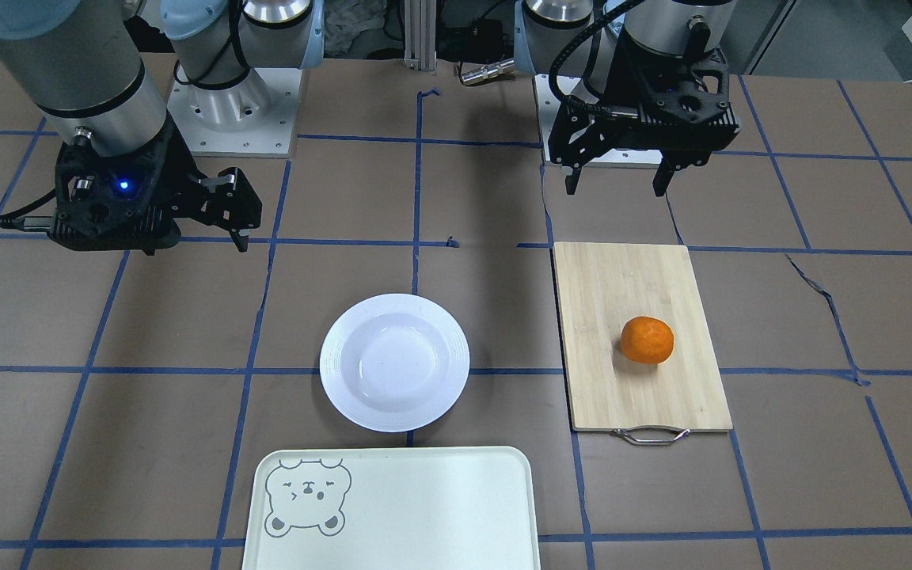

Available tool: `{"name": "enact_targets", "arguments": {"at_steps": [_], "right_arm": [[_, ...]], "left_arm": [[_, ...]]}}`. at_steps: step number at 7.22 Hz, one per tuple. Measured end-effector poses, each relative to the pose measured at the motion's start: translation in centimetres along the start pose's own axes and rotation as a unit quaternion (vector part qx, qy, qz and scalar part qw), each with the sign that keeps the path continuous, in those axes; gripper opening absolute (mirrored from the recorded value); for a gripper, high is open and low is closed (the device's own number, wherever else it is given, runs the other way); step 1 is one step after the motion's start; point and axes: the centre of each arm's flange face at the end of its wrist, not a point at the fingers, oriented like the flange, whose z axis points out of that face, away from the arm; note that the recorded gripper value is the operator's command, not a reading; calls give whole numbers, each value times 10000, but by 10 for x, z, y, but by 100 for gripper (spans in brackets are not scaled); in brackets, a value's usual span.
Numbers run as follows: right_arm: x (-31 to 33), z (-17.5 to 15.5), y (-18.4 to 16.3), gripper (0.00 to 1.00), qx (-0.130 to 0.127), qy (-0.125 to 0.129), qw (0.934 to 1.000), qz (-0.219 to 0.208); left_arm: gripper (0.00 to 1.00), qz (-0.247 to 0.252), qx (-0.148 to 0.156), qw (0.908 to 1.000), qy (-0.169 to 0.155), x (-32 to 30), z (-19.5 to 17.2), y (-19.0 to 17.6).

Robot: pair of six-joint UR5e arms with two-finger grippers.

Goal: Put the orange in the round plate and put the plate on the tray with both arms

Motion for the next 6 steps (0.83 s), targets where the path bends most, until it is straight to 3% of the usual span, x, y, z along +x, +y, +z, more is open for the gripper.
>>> {"name": "enact_targets", "arguments": {"at_steps": [4,6], "right_arm": [[1,-1,4,100,20,3,10000,16],[2,-2,4,100,29,18,10000,27]], "left_arm": [[100,-46,-32,10000,-46,-10,2,-4],[100,-329,-271,9990,-107,-42,24,-18]]}}
